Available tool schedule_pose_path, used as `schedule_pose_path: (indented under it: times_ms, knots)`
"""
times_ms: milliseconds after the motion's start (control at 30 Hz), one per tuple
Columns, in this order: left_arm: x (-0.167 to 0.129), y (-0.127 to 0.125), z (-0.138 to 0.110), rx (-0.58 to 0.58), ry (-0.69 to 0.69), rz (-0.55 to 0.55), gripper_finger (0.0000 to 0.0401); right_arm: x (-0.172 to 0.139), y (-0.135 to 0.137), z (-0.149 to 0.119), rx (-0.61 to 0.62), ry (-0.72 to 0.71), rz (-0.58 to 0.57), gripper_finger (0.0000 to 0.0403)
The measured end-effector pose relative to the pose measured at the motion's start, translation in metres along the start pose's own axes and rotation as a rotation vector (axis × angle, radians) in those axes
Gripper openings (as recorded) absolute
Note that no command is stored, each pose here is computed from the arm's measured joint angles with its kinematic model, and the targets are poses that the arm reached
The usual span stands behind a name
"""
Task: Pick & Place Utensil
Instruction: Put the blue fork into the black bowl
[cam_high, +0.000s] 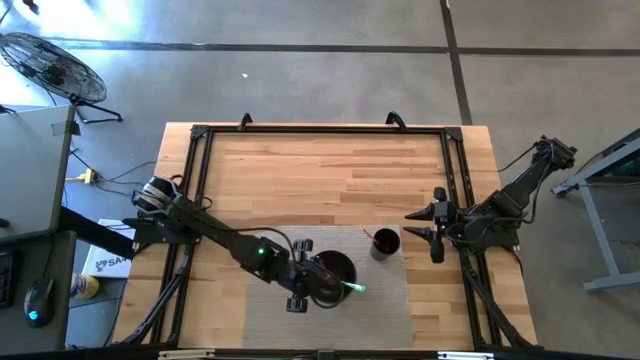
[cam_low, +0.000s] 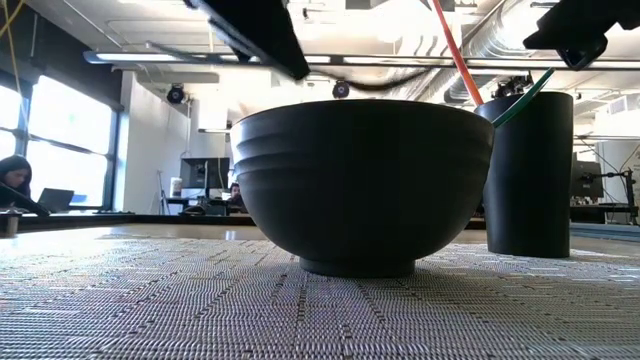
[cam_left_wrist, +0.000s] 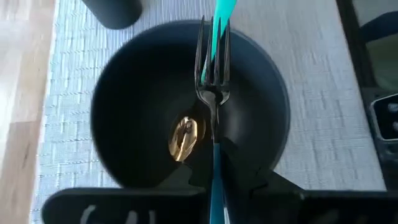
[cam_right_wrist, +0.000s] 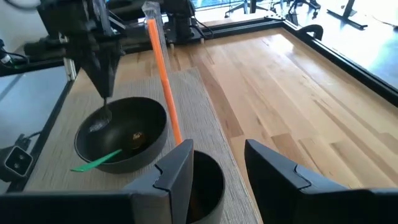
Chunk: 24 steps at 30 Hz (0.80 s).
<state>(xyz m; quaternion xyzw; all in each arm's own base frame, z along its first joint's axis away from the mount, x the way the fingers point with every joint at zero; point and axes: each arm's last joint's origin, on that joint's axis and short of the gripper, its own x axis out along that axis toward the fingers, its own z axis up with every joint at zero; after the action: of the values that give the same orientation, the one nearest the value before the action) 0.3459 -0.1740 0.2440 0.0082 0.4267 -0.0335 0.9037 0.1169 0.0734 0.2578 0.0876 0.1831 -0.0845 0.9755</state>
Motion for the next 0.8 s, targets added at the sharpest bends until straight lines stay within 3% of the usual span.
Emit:
schedule_pose_path:
  times_ms: [233, 533, 800]
  knots:
    - [0.023, 0.015, -0.002, -0.034, 0.046, 0.057, 0.0019, 0.001, 0.001, 0.000, 0.012, 0.000, -0.007, 0.0138]
    - [0.026, 0.024, 0.002, -0.083, 0.057, -0.021, 0.0021, 0.001, 0.001, -0.001, 0.047, 0.013, 0.015, 0.0138]
    - [0.040, 0.023, 0.003, -0.073, 0.032, -0.022, 0.0021, 0.001, 0.002, -0.001, 0.048, 0.021, 0.031, 0.0138]
